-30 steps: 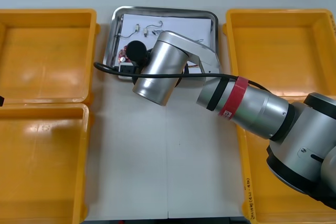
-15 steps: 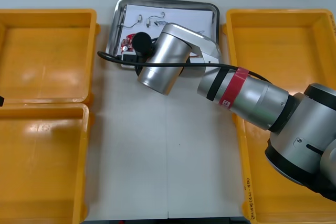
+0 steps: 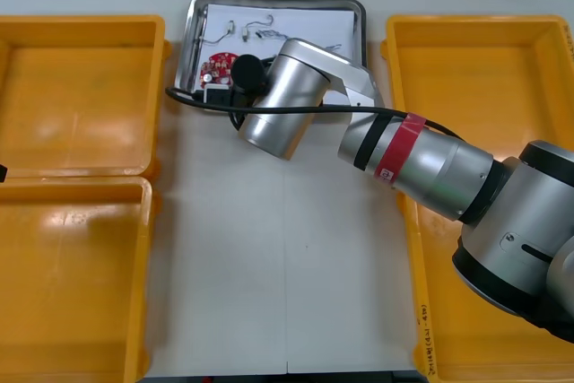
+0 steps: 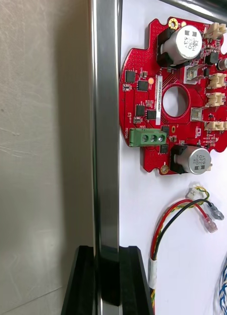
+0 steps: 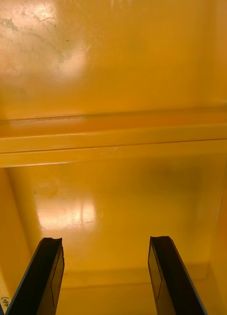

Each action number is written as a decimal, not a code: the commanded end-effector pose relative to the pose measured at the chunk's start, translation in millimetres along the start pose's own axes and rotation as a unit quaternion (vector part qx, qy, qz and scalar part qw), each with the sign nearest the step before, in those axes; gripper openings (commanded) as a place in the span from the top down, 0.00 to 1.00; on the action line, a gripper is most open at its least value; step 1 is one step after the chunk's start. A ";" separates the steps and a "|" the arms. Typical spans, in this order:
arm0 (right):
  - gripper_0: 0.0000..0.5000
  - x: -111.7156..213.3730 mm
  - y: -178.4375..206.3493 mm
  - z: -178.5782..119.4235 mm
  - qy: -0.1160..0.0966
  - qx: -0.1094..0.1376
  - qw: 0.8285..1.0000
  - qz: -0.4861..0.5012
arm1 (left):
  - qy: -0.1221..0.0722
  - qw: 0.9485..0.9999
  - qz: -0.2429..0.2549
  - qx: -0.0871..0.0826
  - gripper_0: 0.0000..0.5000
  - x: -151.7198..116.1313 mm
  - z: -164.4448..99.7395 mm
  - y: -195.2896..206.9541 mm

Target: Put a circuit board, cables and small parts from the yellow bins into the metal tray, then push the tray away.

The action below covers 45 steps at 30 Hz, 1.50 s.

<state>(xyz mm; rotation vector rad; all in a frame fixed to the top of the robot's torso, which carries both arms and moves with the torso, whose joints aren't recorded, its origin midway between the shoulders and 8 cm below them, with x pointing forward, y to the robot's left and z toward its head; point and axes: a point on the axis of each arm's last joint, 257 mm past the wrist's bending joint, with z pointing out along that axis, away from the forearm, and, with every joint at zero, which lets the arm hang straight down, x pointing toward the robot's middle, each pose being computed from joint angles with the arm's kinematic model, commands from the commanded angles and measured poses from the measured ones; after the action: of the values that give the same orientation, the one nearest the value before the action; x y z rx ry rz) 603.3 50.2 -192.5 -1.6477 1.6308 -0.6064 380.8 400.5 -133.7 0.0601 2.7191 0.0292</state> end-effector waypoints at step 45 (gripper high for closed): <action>0.00 -1.1 -43.0 -79.3 0.000 -0.059 0.998 0.002 | -0.007 1.000 0.011 -0.025 0.00 -0.6 -15.9 15.8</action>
<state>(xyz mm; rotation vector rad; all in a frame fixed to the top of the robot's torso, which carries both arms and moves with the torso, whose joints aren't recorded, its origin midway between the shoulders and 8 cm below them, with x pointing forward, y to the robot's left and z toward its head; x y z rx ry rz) 565.3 35.0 -160.8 -1.7816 1.7324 -0.5241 380.6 400.5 -133.9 0.0600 2.7196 0.0293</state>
